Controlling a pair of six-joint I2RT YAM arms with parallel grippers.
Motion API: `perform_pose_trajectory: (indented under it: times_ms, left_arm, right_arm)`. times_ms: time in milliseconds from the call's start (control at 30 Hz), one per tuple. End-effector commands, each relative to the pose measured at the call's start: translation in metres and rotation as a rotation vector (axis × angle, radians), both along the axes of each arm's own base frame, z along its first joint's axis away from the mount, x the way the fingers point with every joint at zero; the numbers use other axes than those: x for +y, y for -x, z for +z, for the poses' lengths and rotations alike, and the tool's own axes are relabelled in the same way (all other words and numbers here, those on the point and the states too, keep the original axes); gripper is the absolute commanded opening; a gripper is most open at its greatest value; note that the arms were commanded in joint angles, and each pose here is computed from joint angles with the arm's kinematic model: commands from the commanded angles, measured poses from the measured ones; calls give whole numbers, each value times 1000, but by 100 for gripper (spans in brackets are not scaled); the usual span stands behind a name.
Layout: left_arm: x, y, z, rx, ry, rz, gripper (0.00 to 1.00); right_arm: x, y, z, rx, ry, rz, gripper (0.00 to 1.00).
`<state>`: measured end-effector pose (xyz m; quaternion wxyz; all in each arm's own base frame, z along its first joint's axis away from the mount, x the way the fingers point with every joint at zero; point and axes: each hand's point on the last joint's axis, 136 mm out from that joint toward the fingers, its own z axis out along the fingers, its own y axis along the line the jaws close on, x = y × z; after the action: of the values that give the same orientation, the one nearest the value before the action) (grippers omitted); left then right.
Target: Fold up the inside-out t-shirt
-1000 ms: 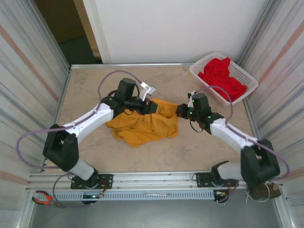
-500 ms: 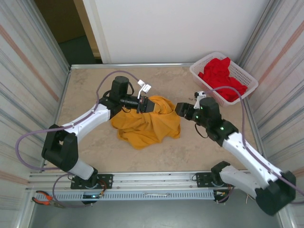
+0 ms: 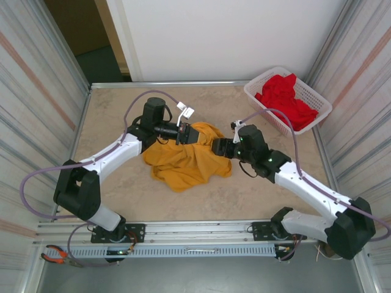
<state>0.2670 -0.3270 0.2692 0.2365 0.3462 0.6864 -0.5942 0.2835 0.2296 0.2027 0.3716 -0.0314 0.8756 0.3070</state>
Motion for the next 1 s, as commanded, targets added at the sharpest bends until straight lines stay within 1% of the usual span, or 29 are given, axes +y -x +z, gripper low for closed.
perform_pose_trajectory:
  times_ms: [0, 133, 167, 200, 233, 333, 367, 433, 500, 533, 567, 600, 667, 733, 800, 867, 900, 967]
  left_arm:
    - [-1, 7, 18, -45, 43, -34, 0]
    - [-2, 9, 16, -38, 41, -43, 0]
    - [-2, 9, 15, -36, 41, -46, 0]
    - [-2, 9, 15, -36, 41, -46, 0]
    - [-2, 10, 15, -37, 42, -49, 0]
    - [-2, 10, 15, -38, 43, -51, 0]
    - [-2, 9, 14, -40, 41, -47, 0]
    - [-1, 4, 10, -40, 29, -19, 0]
    - [4, -10, 1, -37, -11, 67, 1]
    - [8, -20, -4, -37, -36, 124, 4]
    - [13, -28, -10, -36, -54, 175, 5]
    - [18, -37, -15, -27, -74, 226, 8]
    - [25, -51, -22, -8, -92, 289, 21]
    - [27, -58, -27, -3, -109, 326, 36]
    - [29, -65, -29, -9, -128, 360, 42]
    - [34, -73, -33, -17, -169, 416, 49]
    - [38, -75, -32, -26, -185, 445, 51]
    - [46, -75, -25, -78, -203, 506, 53]
  right_arm:
    - [16, -12, 32, -90, -44, 48, 58]
    - [25, -15, 35, -91, -43, 83, 52]
    - [26, -15, 36, -91, -41, 90, 47]
    - [27, -15, 36, -91, -41, 97, 42]
    - [28, -15, 36, -90, -40, 107, 32]
    - [25, -15, 35, -81, -45, 118, 2]
    - [23, -14, 36, -79, -50, 117, 0]
    - [15, -13, 41, -84, -76, 111, 0]
    - [5, -11, 53, -97, -121, 99, 0]
    - [2, -8, 62, -108, -154, 104, 0]
    - [-1, -4, 72, -121, -185, 113, 0]
    - [-3, -1, 79, -131, -203, 118, 0]
    - [-4, 7, 95, -150, -244, 137, 0]
    - [-2, 10, 100, -146, -273, 155, 0]
    - [-1, 18, 114, -167, -326, 178, 0]
    - [2, 20, 120, -165, -382, 194, 0]
    - [2, 21, 121, -159, -400, 196, 0]
    - [1, 19, 122, -153, -414, 186, 0]
